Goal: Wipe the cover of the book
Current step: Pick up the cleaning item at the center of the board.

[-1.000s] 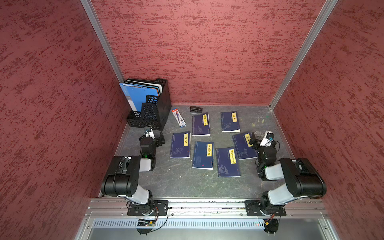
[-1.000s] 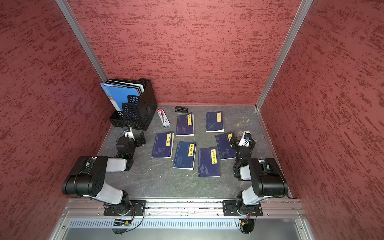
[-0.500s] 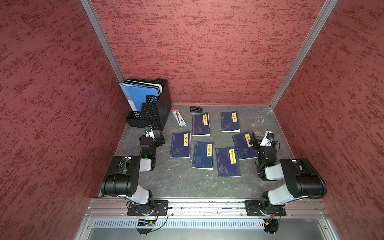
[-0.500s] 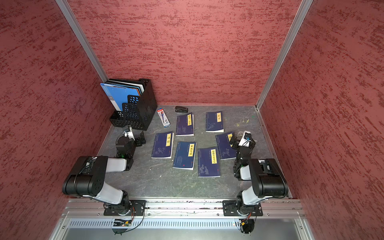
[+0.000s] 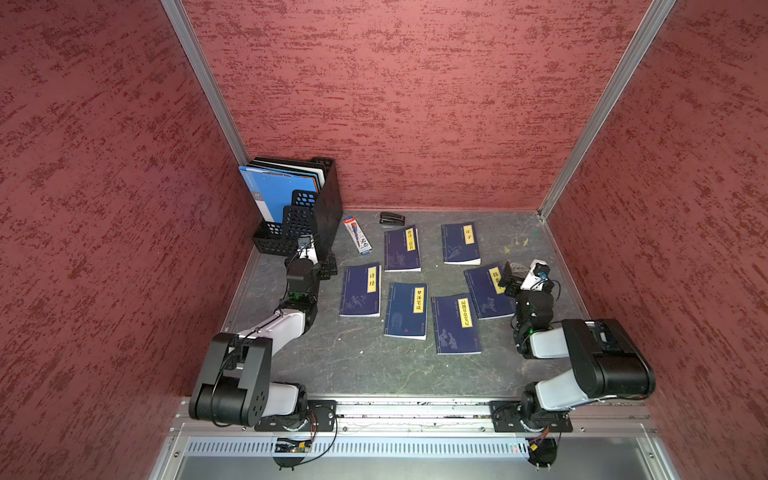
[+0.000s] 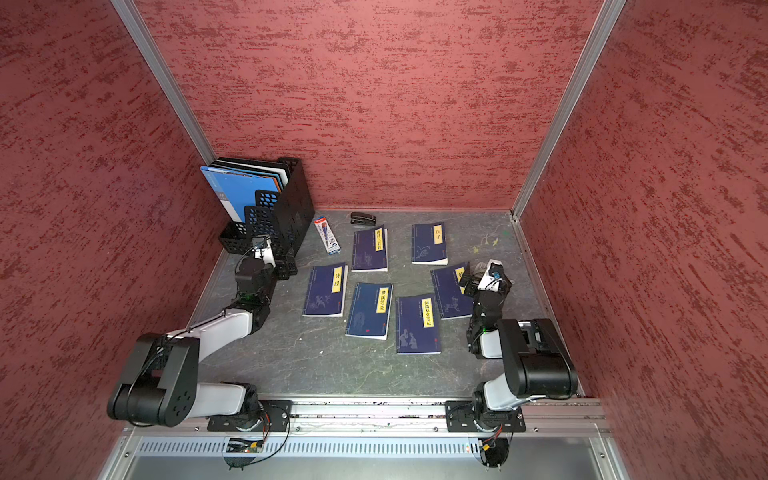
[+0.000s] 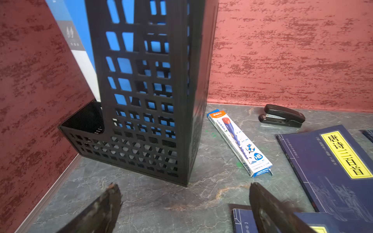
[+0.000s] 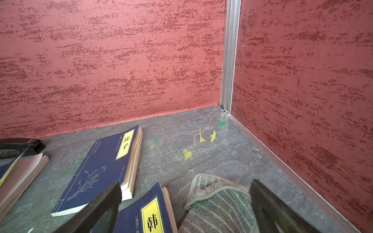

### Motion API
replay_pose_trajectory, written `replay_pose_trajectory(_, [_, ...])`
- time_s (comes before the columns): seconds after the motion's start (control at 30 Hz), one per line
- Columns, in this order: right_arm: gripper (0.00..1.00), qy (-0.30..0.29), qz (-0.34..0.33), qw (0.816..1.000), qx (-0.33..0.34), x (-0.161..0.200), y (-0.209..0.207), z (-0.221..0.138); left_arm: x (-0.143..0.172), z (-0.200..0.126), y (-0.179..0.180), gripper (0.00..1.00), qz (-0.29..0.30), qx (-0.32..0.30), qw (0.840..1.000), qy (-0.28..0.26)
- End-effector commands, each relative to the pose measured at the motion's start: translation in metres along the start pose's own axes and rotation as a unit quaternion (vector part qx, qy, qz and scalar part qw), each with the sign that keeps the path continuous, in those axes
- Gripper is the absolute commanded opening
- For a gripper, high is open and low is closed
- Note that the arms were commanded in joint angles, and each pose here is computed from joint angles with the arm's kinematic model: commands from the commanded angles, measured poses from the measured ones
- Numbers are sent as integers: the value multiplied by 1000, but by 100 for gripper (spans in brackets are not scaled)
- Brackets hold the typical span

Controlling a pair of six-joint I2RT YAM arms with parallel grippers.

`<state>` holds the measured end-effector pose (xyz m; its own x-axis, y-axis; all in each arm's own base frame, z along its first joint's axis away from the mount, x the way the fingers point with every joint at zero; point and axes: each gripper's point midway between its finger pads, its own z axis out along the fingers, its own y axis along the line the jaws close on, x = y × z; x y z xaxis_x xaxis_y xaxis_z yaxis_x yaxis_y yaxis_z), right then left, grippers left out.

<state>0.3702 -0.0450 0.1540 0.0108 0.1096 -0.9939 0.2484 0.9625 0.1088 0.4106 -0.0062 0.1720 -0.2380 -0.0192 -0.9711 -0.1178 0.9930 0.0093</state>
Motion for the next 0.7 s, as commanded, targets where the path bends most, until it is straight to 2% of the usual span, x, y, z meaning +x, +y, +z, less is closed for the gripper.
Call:
replay_pose_trajectory(0.0, [99,-3,2,1000,0,-6,1,3,20,1,-2,100,21,-1,999,49])
replay_pose_trajectory(0.17, [99,-7,-2,1000,-1,-9,2,5,25,1,-12,100,31,16,997,69])
replay_pose_trajectory(0.2, [99,22,-4,1000,5,-6,3,14,23,1,-12,100,31,17,997,69])
replay_pose_trajectory(0.33, [99,33,-18,999,-7,-36,15,32,21,1,-13,100,29,20,997,68])
replay_pose_trajectory(0.43, [99,46,-24,999,11,-48,12,37,23,2,-16,100,24,25,996,85])
replay_pose_trajectory(0.67, [99,144,-28,986,75,-33,-6,42,20,1,-15,100,23,19,991,132])
